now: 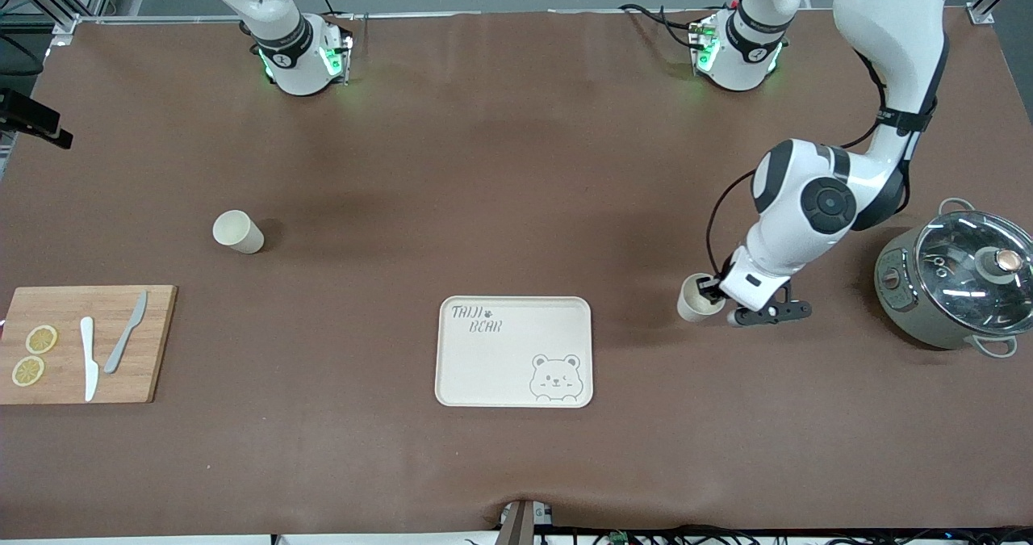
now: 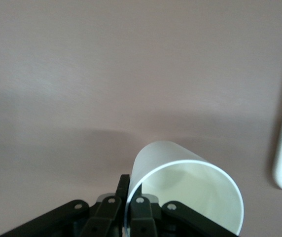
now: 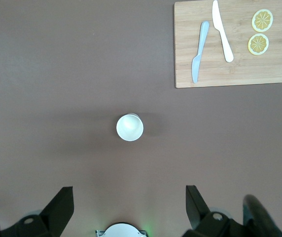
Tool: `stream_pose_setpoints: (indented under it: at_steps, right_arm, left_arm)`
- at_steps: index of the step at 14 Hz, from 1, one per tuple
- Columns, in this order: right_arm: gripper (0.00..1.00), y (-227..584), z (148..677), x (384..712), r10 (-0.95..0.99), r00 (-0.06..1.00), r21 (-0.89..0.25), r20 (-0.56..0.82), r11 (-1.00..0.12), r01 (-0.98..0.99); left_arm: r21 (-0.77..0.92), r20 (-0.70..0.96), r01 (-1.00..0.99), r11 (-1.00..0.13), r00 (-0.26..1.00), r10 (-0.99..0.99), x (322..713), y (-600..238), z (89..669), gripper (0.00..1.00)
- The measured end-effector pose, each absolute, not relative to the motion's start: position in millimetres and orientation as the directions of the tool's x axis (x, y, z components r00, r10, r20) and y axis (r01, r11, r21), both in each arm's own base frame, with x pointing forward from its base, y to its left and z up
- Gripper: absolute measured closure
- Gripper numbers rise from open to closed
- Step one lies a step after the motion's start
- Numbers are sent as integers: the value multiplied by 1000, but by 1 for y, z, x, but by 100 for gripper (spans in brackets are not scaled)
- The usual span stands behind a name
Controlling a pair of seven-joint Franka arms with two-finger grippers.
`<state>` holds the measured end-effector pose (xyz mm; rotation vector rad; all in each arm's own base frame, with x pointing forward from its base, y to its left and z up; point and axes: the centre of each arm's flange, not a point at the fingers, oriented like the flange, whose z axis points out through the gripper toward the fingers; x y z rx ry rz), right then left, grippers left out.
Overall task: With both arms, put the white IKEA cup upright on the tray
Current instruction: 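Lift the cup with the left gripper and carry it over the tray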
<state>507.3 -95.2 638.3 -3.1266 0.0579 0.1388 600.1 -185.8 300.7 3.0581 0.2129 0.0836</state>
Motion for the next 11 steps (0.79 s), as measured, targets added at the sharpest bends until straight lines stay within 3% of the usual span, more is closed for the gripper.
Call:
stream_pose_setpoints:
  at_steps: [6, 11]
  right_arm:
    - [0, -95, 638, 507, -37, 995, -10, -89, -999, -38]
    - [0, -95, 638, 507, -37, 995, -10, -90, -999, -38]
  left_arm:
    - [121, 22, 239, -964, 970, 243, 607, -316, 305, 96]
    - [173, 23, 266, -948, 961, 274, 624, -378, 287, 96]
